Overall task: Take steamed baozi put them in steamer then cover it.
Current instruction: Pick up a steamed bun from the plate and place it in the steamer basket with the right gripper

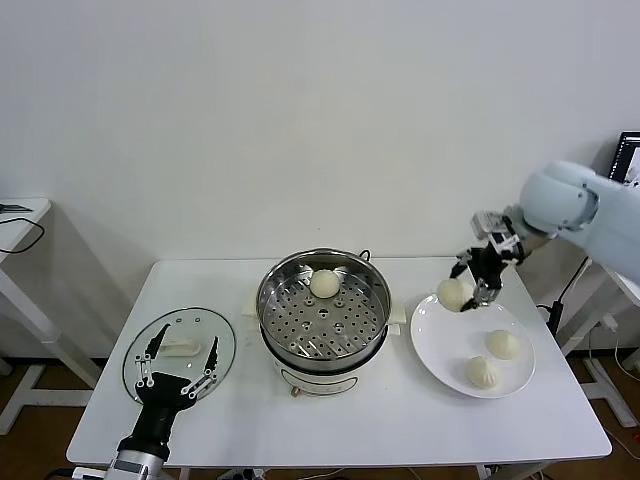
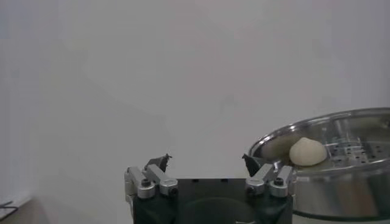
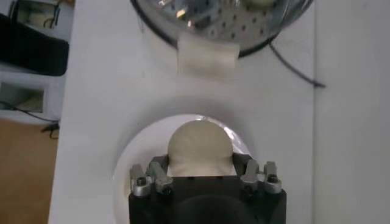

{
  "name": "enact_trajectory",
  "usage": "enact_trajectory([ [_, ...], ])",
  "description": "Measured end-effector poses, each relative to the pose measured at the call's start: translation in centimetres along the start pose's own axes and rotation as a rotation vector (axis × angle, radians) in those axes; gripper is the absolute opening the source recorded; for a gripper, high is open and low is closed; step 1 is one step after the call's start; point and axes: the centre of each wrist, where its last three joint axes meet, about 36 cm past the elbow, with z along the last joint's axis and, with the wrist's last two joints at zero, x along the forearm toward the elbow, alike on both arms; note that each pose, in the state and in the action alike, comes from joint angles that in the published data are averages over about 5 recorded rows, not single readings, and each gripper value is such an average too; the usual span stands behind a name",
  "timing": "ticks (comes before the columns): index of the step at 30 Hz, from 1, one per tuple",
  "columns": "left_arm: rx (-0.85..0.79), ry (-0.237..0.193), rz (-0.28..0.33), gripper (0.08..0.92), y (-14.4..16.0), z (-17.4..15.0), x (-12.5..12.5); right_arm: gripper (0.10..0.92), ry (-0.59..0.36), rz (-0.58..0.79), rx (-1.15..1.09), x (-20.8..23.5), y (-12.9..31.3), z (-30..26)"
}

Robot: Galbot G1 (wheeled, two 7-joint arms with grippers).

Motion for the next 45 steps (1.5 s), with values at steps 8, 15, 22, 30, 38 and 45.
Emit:
enact_trajectory([
  [8, -0.01, 0.0, -0.006, 0.823, 0.4, -0.1, 0.1, 0.689, -0.037, -0.018, 0.033, 1.1, 0.1, -7.0],
  [15, -0.012, -0.006, -0.013, 0.823, 0.6, -0.2, 0.1, 0.689, -0.026, -0.051, 0.059, -0.8, -0.4, -12.5],
  [22, -0.011, -0.012, -0.024, 0.823, 0.9, -0.3, -0.1, 0.687, -0.004, -0.079, 0.088, -3.8, -1.7, -17.4],
  [30, -0.013, -0.018, -0.033, 0.823, 1.2, -0.3, -0.2, 0.687, 0.025, -0.098, 0.111, -7.4, -3.8, -22.3],
  [38, -0.015, -0.021, -0.029, 0.823, 1.2, -0.2, -0.5, 0.687, 0.053, -0.108, 0.121, -11.2, -5.7, -26.1],
  [45, -0.02, -0.02, -0.024, 0.823, 1.3, 0.0, -0.5, 0.687, 0.068, -0.115, 0.128, -14.6, -6.8, -28.6],
])
